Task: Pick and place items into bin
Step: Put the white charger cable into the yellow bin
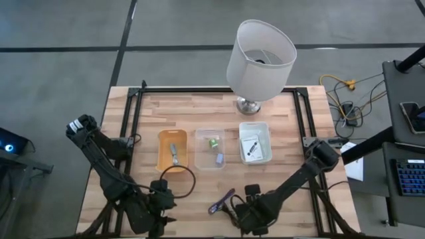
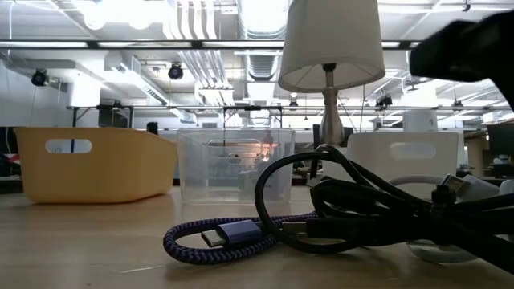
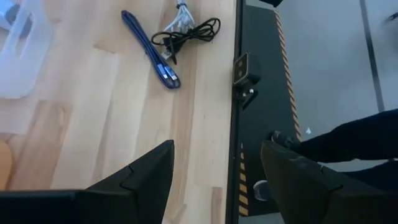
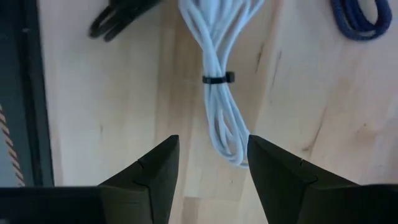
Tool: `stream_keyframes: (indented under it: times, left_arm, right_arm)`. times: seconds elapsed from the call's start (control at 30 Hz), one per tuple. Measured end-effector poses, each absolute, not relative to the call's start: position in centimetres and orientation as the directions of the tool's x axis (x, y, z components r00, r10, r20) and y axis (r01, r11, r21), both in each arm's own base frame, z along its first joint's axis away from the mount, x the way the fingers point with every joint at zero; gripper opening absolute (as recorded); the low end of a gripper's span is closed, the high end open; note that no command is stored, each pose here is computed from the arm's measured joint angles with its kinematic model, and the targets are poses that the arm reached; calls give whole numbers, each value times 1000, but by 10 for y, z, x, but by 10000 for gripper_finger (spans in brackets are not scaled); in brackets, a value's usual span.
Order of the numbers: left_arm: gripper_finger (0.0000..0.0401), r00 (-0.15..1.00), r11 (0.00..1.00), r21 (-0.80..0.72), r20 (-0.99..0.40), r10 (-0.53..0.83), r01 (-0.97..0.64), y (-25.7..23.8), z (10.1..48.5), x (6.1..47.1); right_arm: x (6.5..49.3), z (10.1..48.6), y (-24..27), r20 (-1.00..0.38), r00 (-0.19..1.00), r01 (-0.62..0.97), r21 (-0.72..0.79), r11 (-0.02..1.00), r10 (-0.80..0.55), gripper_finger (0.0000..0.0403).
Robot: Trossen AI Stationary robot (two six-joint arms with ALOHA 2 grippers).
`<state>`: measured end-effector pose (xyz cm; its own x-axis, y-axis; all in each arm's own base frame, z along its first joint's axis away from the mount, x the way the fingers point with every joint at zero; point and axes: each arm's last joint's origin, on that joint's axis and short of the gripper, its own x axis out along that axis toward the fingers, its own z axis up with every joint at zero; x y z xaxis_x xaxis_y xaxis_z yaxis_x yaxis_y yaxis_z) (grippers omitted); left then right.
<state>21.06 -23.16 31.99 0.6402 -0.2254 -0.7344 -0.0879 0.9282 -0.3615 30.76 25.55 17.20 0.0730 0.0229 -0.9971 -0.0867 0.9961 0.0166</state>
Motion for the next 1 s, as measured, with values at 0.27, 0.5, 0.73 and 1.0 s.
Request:
stream_keyframes:
  times: [0.27, 0.5, 0.73, 1.0]
  left_arm:
    - [225, 656, 932, -349, -727, -203, -98, -231, 320, 211]
    - [225, 655, 933, -346, -729, -200, -99, -231, 319, 211]
    - [225, 672, 938, -327, -721, -171, -112, -230, 319, 211]
    - [225, 686, 945, -305, -713, -145, -117, -227, 319, 213]
  right_arm:
    - [316, 156, 241, -997, 56, -114, 50, 992, 56, 178]
    - [326, 153, 229, -995, 46, -157, 82, 984, 90, 177]
    - [322, 141, 223, -995, 19, -141, 94, 986, 97, 145]
    - [320, 140, 223, -992, 1, -115, 127, 985, 128, 59]
